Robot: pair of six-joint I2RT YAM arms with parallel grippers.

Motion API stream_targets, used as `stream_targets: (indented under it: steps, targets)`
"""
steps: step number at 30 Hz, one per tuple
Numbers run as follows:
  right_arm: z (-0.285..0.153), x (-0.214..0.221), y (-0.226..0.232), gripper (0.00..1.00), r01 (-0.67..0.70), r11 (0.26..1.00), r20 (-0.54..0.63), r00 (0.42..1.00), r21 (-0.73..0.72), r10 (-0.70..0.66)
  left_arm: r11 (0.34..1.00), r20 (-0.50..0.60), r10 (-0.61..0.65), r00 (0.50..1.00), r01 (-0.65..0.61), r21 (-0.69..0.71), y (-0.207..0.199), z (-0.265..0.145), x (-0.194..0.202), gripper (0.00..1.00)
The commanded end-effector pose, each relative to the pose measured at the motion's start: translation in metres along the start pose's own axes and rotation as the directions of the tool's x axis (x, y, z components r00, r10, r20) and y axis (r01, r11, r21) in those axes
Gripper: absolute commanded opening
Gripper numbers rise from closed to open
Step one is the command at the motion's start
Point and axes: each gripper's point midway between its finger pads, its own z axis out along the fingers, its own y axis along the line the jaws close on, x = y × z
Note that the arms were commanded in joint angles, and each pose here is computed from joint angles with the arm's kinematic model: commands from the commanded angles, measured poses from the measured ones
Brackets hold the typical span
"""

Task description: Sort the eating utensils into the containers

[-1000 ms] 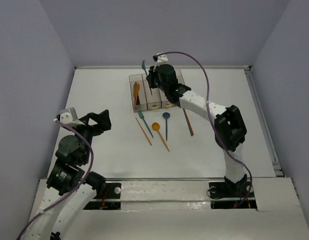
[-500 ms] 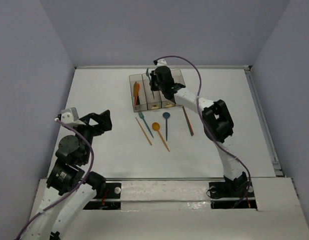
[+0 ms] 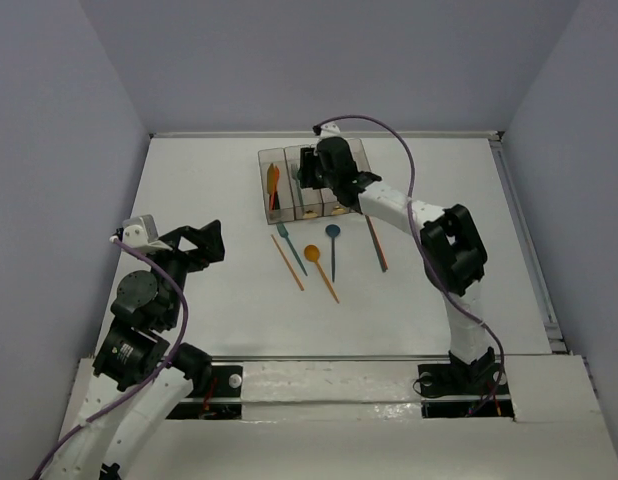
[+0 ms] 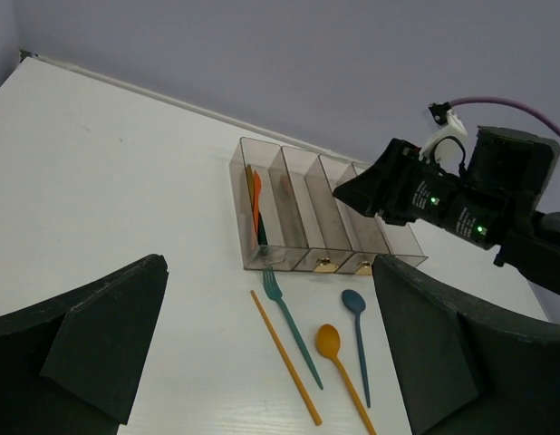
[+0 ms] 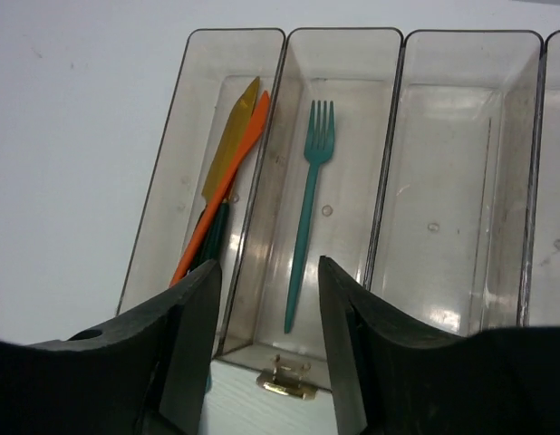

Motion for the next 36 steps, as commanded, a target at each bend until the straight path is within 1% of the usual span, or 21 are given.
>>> stream_targets:
  steps: [1, 2, 3, 4, 5, 6, 7, 10, 13, 18, 26, 28, 34, 35, 36]
  targets:
    - [-0.056, -0.019, 0.060, 0.48, 0.035, 0.991, 0.093, 0.995, -0.129, -0.023, 0.999, 0.057, -0.020, 0.998, 0.017, 0.044, -0.011, -0.002, -0.020, 0.99]
    - [-0.062, -0.008, 0.066, 0.45, 0.042, 0.990, 0.082, 0.996, -0.138, -0.031, 0.999, 0.056, -0.019, 0.998, 0.017, 0.044, -0.011, -0.002, -0.020, 0.99]
    - [-0.071, 0.016, 0.077, 0.41, 0.055, 0.986, 0.048, 0.998, -0.156, -0.048, 0.999, 0.054, -0.018, 0.998, 0.016, 0.043, -0.011, -0.002, -0.019, 0.99]
    - [-0.074, 0.029, 0.081, 0.38, 0.060, 0.986, 0.026, 0.998, -0.154, -0.057, 0.999, 0.053, -0.018, 0.998, 0.016, 0.046, -0.012, -0.001, -0.019, 0.99]
    - [-0.080, 0.053, 0.090, 0.36, 0.066, 0.984, -0.015, 0.997, -0.165, -0.070, 0.999, 0.053, -0.017, 0.998, 0.014, 0.047, -0.012, -0.001, -0.019, 0.99]
    - [-0.079, 0.060, 0.086, 0.35, 0.065, 0.986, -0.031, 0.997, -0.153, -0.071, 0.999, 0.051, -0.016, 0.999, 0.014, 0.047, -0.012, -0.001, -0.019, 0.99]
    - [-0.082, 0.075, 0.094, 0.35, 0.079, 0.983, -0.055, 0.995, -0.164, -0.089, 0.999, 0.051, -0.016, 0.999, 0.014, 0.048, -0.012, -0.001, -0.019, 0.99]
    - [-0.083, 0.110, 0.092, 0.34, 0.097, 0.986, -0.124, 0.986, -0.134, -0.114, 0.999, 0.051, -0.014, 0.999, 0.012, 0.041, -0.011, 0.000, -0.018, 0.99]
    - [-0.079, 0.132, 0.085, 0.34, 0.098, 0.988, -0.171, 0.978, -0.121, -0.118, 0.999, 0.051, -0.013, 0.999, 0.011, 0.045, -0.011, 0.000, -0.019, 0.99]
    - [-0.076, 0.152, 0.078, 0.35, 0.107, 0.988, -0.225, 0.966, -0.108, -0.129, 0.999, 0.047, -0.010, 0.999, 0.008, 0.048, -0.012, 0.001, -0.017, 0.99]
    - [-0.068, 0.166, 0.065, 0.36, 0.139, 0.989, -0.245, 0.958, -0.054, -0.148, 0.999, 0.041, -0.005, 0.999, 0.003, 0.048, -0.012, 0.003, -0.016, 0.99]
    - [-0.066, 0.182, 0.059, 0.36, 0.159, 0.986, -0.299, 0.940, -0.041, -0.164, 0.999, 0.038, -0.005, 0.999, 0.003, 0.050, -0.013, 0.003, -0.015, 0.99]
    - [-0.060, 0.194, 0.056, 0.35, 0.174, 0.984, -0.333, 0.927, -0.031, -0.174, 0.999, 0.038, -0.005, 0.999, 0.003, 0.054, -0.013, 0.003, -0.015, 0.99]
    - [-0.058, 0.193, 0.056, 0.34, 0.177, 0.984, -0.332, 0.926, -0.029, -0.177, 0.998, 0.037, -0.005, 0.999, 0.003, 0.057, -0.014, 0.003, -0.015, 0.99]
    - [-0.057, 0.192, 0.057, 0.24, 0.179, 0.983, -0.332, 0.926, -0.030, -0.178, 0.998, 0.037, -0.005, 0.999, 0.003, 0.057, -0.014, 0.003, -0.015, 0.99]
